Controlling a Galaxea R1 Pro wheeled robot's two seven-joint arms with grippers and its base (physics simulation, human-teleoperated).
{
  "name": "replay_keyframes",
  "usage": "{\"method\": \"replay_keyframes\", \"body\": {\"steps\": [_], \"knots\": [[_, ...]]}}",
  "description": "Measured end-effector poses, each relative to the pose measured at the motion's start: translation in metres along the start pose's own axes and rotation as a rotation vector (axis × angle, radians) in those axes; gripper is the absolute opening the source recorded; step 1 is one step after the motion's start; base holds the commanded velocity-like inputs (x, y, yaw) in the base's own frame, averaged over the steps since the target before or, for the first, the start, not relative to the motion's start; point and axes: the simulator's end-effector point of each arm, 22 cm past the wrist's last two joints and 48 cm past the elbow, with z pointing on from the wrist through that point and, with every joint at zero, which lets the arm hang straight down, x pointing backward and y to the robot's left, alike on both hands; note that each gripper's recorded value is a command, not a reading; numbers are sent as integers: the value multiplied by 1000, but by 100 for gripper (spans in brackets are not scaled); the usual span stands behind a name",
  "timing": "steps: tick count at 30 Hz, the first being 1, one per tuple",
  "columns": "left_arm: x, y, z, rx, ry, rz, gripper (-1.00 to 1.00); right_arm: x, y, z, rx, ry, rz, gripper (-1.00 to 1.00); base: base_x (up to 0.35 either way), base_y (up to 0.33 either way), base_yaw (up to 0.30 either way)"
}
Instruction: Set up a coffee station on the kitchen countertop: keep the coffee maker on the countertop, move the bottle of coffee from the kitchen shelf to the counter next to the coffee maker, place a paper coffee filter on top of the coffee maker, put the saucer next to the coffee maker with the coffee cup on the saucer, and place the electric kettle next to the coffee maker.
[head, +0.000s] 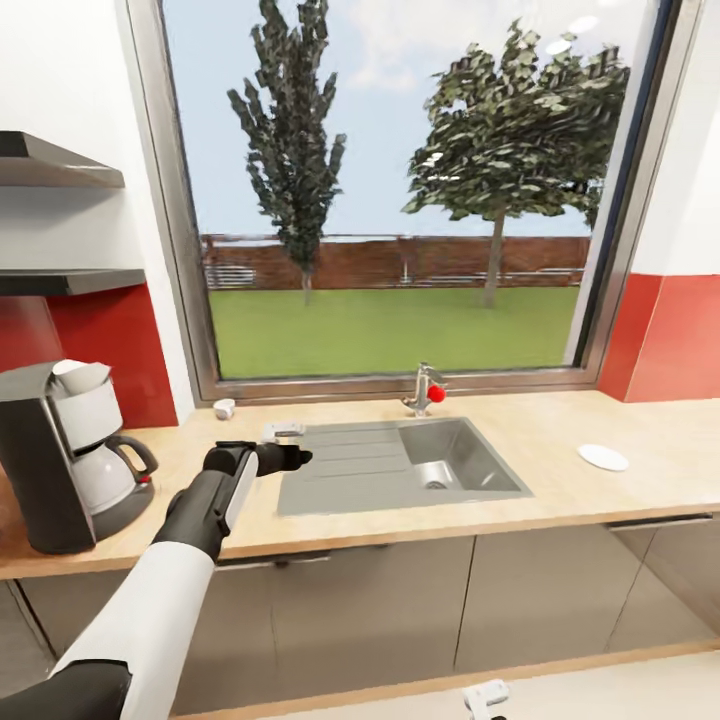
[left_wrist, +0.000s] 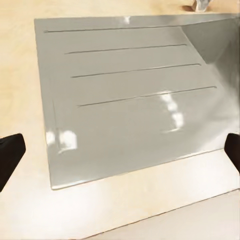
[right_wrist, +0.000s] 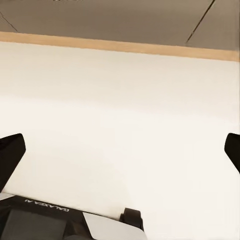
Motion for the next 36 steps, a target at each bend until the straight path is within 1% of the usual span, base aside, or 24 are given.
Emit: {"method": "replay_keyframes", "body": {"steps": [18, 36], "knots": [[1, -3, 1, 5, 1, -2, 100, 0, -1, 0, 3, 0, 0, 100, 140, -246, -300], [0, -4, 0, 6, 0, -1, 100, 0, -1, 0, 3, 0, 0, 100, 24, -275, -300]]}}
